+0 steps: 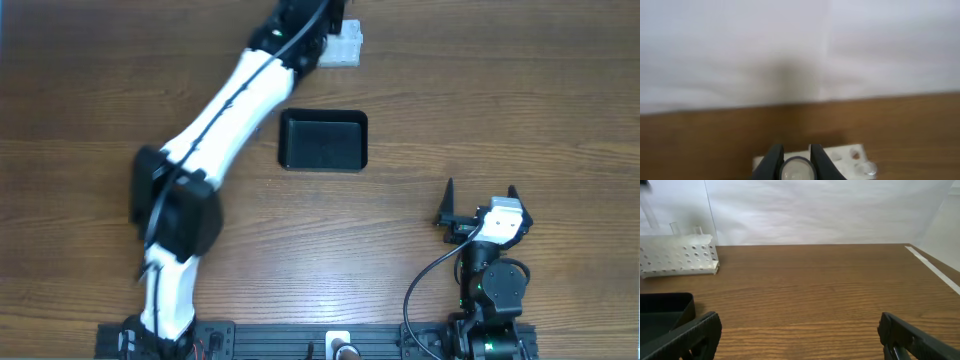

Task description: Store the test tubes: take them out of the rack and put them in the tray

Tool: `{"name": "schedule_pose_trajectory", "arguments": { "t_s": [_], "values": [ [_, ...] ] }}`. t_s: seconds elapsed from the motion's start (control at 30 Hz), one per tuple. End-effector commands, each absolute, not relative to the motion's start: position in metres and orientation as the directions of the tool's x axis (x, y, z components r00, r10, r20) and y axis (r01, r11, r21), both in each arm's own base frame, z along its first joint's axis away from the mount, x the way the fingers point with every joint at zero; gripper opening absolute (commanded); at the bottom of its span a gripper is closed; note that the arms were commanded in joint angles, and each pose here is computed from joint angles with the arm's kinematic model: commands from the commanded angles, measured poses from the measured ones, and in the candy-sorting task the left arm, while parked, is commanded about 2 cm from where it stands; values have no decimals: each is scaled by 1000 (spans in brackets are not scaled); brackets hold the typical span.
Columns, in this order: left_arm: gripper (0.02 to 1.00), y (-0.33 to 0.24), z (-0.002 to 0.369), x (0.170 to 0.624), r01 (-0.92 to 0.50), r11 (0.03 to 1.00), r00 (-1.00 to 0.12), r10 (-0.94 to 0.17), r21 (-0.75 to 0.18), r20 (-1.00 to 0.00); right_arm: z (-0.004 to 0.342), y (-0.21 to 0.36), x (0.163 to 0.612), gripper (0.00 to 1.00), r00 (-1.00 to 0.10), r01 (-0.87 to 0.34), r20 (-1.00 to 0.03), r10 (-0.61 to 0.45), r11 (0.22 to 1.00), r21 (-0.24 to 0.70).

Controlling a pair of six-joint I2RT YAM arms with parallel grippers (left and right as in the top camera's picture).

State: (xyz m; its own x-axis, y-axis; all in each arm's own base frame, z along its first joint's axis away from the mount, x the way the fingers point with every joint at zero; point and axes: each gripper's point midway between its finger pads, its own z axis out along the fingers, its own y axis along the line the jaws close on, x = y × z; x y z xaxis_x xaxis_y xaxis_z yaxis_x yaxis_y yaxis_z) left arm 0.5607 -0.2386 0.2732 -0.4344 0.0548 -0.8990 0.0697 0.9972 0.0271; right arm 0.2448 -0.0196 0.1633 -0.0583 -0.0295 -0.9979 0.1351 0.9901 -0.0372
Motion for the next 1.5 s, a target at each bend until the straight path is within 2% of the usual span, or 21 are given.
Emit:
{"name": "schedule_pose_trajectory", "arguments": {
  "t_s": [0.03, 0.13, 0.23, 0.33, 0.5, 0.63, 0.97, 1.5],
  "values": [
    [64, -220, 360, 517, 107, 994, -376, 32, -9, -926, 161, -17, 245, 993, -59, 123, -998, -27, 992, -34],
    [40, -215, 340, 481, 99, 990, -536, -34, -103, -843, 161, -17, 245, 993, -59, 123, -998, -27, 992, -34],
    [40, -205, 299, 454, -21, 986, -687, -137, -168, -714, 161, -17, 245, 991, -58, 123, -998, -27, 992, -34],
    [42, -206, 248, 437, -90, 985, -771, -162, -147, -616, 161, -17, 245, 993, -58, 123, -998, -27, 992, -34],
    [42, -217, 183, 426, -97, 992, -847, -124, -79, -517, 161, -17, 245, 991, -59, 123, -998, -27, 992, -34],
    [42, -232, 137, 423, -71, 997, -893, -78, -33, -443, 161, -17, 245, 993, -58, 123, -998, -27, 992, -34],
    [38, -233, 80, 423, -60, 997, -934, -40, 46, -356, 161, -17, 245, 993, -58, 123, -998, -27, 992, -34],
    [71, -220, 33, 441, -97, 992, -943, -67, 77, -325, 161, -17, 245, 991, -58, 123, -998, -27, 992, -34]
  ]
}}
